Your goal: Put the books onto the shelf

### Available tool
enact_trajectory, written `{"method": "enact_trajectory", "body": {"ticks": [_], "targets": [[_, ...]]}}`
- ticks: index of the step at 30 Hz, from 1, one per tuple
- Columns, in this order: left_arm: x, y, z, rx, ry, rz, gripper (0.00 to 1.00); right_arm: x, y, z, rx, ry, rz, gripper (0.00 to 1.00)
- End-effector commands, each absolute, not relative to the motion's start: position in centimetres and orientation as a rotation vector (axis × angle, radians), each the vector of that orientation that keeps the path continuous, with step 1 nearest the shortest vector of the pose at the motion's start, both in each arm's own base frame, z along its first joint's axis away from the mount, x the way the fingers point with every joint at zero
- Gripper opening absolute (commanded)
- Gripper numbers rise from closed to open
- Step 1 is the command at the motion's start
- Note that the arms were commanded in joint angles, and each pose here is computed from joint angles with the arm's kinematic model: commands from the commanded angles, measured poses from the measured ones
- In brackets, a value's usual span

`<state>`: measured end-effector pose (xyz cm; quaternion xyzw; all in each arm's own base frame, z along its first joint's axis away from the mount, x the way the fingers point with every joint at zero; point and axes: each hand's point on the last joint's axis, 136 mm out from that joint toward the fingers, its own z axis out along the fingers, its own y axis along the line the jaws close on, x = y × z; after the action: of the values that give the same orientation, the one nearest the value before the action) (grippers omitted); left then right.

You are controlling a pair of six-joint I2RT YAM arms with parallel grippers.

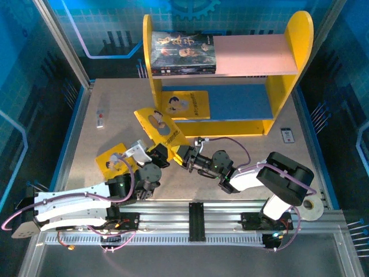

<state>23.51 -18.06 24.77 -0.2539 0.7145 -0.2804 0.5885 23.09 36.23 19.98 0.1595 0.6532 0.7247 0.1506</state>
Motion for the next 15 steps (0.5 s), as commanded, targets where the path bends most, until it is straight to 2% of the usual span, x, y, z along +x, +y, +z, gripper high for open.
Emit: {"method": "enact_trajectory", "body": {"ticks": [1, 3, 11, 15], "targets": [[22.9, -20.2, 26.7, -0.591, 1.653, -0.849, 0.00, 22.4, 36.8, 20.8, 0.373, 1.870, 2.060, 0.26], [22.8, -20.1, 26.6, -0.592, 1.659, -0.846, 0.01, 22.3, 36.5, 21.0, 0.353, 1.873, 2.034, 0.24], [22.5, -18.5, 25.9, -0.613, 1.683, -0.794, 0.44, 21.5, 33.9, 22.6, 0.210, 1.924, 1.792, 0.23], [22.3, -17.6, 25.6, -0.624, 1.699, -0.757, 0.51, 21.0, 31.8, 23.3, 0.152, 1.940, 1.671, 0.22]]}}
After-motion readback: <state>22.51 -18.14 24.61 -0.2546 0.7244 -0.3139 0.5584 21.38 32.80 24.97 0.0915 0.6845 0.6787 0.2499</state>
